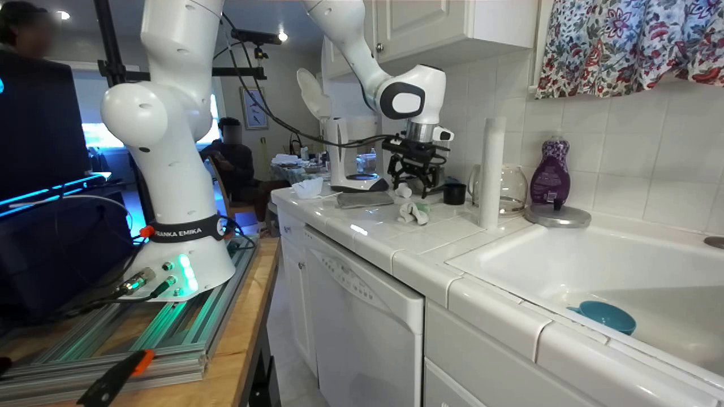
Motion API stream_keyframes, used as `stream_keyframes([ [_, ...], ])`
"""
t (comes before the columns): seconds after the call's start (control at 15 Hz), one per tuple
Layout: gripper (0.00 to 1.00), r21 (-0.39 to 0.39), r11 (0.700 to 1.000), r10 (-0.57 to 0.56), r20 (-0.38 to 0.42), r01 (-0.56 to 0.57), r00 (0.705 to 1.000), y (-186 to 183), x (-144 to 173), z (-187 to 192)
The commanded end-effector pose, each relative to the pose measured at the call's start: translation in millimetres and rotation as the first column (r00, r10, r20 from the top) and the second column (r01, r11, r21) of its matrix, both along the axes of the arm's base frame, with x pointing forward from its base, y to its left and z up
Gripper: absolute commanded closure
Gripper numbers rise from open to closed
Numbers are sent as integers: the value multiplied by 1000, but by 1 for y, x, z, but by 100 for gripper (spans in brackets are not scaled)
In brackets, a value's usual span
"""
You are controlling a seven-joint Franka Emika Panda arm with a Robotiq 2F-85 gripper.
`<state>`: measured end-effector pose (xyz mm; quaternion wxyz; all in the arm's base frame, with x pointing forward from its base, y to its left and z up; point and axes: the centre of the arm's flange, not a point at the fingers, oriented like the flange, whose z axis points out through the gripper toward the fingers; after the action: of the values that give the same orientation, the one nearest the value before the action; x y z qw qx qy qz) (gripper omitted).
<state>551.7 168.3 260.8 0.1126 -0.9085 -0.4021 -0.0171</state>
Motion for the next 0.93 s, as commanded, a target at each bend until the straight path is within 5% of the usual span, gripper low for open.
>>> stream_keyframes([
  [0.0,27,-52,999,-7,6,8,1000,-12,-6,15],
  [0.13,32,-131,990,-59,-15,56,998,-21,-9,15],
  [0.33,55,-263,951,-176,-20,164,984,-21,-39,21],
  [0.8,100,-391,863,-361,-38,319,932,-2,-173,12],
  [0.87,60,-393,852,-383,-22,345,923,-7,-190,10],
])
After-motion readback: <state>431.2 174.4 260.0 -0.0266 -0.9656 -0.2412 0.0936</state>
